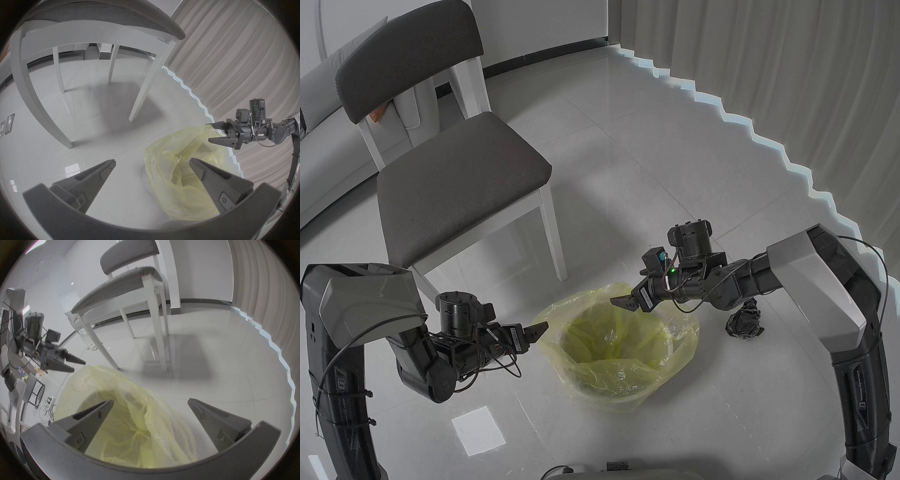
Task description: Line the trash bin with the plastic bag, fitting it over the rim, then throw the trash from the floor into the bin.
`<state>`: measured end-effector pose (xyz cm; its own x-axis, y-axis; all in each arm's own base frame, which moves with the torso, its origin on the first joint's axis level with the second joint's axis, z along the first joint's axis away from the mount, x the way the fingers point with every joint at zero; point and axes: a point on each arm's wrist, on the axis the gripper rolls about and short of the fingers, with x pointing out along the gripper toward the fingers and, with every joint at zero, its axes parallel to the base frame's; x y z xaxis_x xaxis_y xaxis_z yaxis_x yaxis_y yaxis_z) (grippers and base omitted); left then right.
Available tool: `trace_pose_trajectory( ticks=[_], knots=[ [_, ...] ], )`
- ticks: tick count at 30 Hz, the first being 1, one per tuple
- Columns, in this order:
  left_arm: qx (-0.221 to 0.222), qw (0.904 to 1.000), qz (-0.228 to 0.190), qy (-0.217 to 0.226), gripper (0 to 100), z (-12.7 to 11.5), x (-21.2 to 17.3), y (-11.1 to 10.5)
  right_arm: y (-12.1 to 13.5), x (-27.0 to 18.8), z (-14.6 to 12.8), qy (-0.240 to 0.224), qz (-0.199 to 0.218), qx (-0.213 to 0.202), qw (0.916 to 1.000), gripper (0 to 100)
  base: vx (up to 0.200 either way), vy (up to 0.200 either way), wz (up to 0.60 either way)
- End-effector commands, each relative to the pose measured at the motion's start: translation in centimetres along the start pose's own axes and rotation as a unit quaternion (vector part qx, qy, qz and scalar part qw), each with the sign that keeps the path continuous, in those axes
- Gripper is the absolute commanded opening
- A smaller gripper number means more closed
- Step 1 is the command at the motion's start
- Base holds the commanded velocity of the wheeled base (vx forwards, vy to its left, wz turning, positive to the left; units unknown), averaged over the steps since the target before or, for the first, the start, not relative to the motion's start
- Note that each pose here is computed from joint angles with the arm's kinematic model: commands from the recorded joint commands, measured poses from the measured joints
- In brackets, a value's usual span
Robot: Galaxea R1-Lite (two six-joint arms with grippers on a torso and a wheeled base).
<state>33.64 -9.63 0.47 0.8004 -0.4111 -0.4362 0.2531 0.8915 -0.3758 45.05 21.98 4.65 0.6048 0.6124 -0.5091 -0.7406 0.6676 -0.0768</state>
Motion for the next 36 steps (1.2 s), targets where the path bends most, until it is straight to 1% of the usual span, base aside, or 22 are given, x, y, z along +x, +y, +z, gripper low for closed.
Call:
trace_pose_trajectory(
  ticks=[1,2,3,4,7,8,9,10,13,16,20,23,27,31,36],
  knots=[
    [-0.001,0.9999,0.003,0.014,100,-0.8,0.3,0.1,-1.6,-3.2,2.2,-0.024,-0.025,0.006,0.9994,100,0.0,0.0,0.0],
    [-0.001,0.9999,0.004,0.014,100,-0.8,0.3,0.2,-1.7,-3.3,2.2,-0.024,-0.026,0.006,0.9994,100,0.0,0.0,0.0],
    [0.0,0.9998,0.007,0.018,100,-1.1,0.6,0.3,-2.8,-4.9,2.2,-0.019,-0.039,0.016,0.9989,100,0.0,0.0,0.0],
    [-0.001,0.9998,0.011,0.018,100,-1.2,0.7,0.5,-3.4,-5.6,1.8,-0.012,-0.044,0.021,0.9987,100,0.0,0.0,0.0],
    [-0.002,0.9998,0.014,0.017,100,-1.3,1.1,0.8,-4.7,-7.4,-0.5,0.021,-0.058,0.042,0.9972,100,0.0,0.0,0.0],
    [-0.003,0.9998,0.015,0.016,100,-1.2,1.2,0.8,-5.0,-7.7,-1.5,0.034,-0.061,0.05,0.9963,100,0.0,0.0,0.0],
    [-0.003,0.9998,0.015,0.016,100,-1.2,1.2,0.8,-5.0,-7.7,-1.5,0.034,-0.061,0.05,0.9963,100,0.0,0.0,0.0],
    [-0.003,0.9999,0.012,0.007,100,-0.8,1.4,0.8,-5.3,-8.1,-3.4,0.056,-0.062,0.064,0.9944,100,0.0,0.0,0.0],
    [-0.002,0.9999,0.009,-0.004,100,-0.2,1.8,0.8,-5.1,-8.3,-4.8,0.058,-0.064,0.068,0.994,100,0.0,0.0,0.0],
    [0.0,0.9999,0.005,-0.014,100,0.4,2.5,0.6,-5.2,-7.9,-4.9,0.037,-0.072,0.063,0.9947,100,0.0,0.0,0.0],
    [0.001,0.9998,0.009,-0.017,100,0.5,4.0,1.0,-5.7,-6.5,-5.4,0.036,-0.072,0.063,0.9947,100,0.0,0.0,0.0],
    [-0.005,0.9994,0.03,-0.013,100,0.3,5.6,2.1,-6.2,-4.7,-6.6,0.043,-0.071,0.067,0.9943,100,0.0,0.0,0.0],
    [-0.008,0.9991,0.041,-0.008,100,0.5,7.1,3.0,-6.6,-2.8,-8.1,0.051,-0.068,0.071,0.9938,100,0.0,0.0,0.0],
    [-0.01,0.999,0.043,-0.004,100,0.8,8.6,3.2,-7.0,-1.6,-9.2,0.057,-0.067,0.074,0.9933,100,0.0,0.0,0.0],
    [-0.009,0.999,0.044,0.001,100,0.9,9.5,3.3,-7.4,-1.3,-9.9,0.065,-0.068,0.08,0.9923,100,0.0,0.0,0.0]
  ],
)
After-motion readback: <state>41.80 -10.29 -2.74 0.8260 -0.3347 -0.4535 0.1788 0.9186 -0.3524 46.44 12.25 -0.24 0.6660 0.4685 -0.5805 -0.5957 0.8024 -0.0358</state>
